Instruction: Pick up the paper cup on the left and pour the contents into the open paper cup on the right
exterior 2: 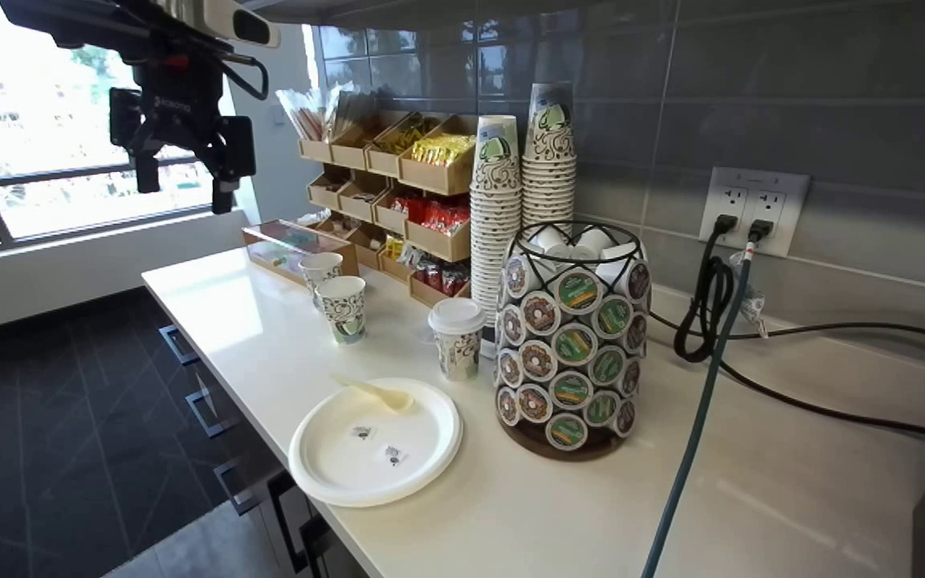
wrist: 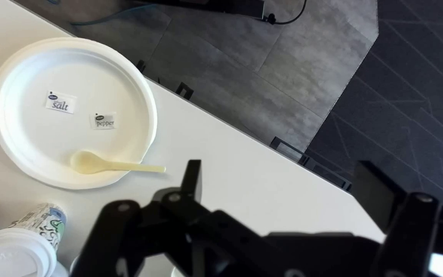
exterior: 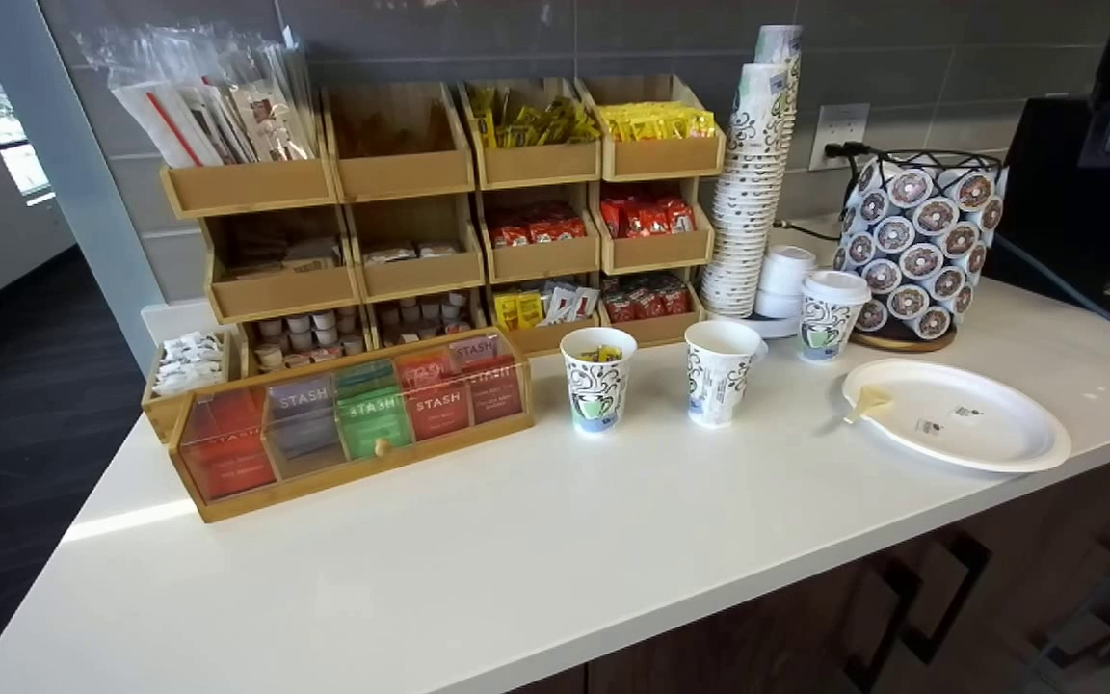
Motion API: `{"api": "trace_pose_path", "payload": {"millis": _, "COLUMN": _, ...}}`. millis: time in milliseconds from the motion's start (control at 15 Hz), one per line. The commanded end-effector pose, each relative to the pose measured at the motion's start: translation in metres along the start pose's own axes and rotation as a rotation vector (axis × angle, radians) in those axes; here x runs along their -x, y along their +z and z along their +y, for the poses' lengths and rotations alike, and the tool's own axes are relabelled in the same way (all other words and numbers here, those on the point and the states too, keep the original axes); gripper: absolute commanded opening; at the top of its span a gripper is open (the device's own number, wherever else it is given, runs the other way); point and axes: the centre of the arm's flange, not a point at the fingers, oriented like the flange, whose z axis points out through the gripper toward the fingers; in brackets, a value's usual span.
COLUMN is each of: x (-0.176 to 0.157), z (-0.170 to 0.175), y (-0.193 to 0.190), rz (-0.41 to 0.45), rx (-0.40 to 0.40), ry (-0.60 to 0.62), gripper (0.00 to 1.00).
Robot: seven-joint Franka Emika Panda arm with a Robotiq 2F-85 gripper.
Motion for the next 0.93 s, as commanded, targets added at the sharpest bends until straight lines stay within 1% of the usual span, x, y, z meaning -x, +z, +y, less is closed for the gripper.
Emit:
{"api": "trace_pose_path", "payload": {"millis": 0, "x": -0.027, "z": -0.048, "y": 0.036, "rz": 0.014, "rx": -0.019, "ry": 0.021, "gripper": 1.00}}
{"api": "trace_pose_path", "payload": {"millis": 133, "x": -0.044, "z": -0.090, "y": 0.065, "rz": 0.022, "rx": -0.008, "ry": 0.036, "gripper": 1.00}}
{"api": "trace_pose_path", "payload": {"millis": 200, "x": -0.052, "z": -0.108, "y": 0.079, "rz": 0.040, "rx": 0.003, "ry": 0.045, "gripper": 1.00}}
{"api": "trace_pose_path", "payload": {"millis": 267, "x": -0.063, "z": -0.127, "y": 0.093, "rz": 0.062, "rx": 0.019, "ry": 0.047, "gripper": 1.00}}
{"api": "trace_pose_path", "payload": {"millis": 333, "x": -0.077, "z": -0.143, "y": 0.104, "rz": 0.102, "rx": 0.043, "ry": 0.048, "gripper": 1.00}}
{"api": "trace_pose_path", "payload": {"millis": 467, "x": -0.108, "z": -0.170, "y": 0.117, "rz": 0.167, "rx": 0.089, "ry": 0.019, "gripper": 1.00}}
{"api": "trace_pose_path", "payload": {"millis": 667, "x": -0.152, "z": -0.186, "y": 0.123, "rz": 0.258, "rx": 0.180, "ry": -0.019, "gripper": 1.00}}
{"api": "trace_pose_path", "payload": {"millis": 867, "x": -0.195, "z": -0.181, "y": 0.122, "rz": 0.277, "rx": 0.258, "ry": -0.046, "gripper": 1.00}}
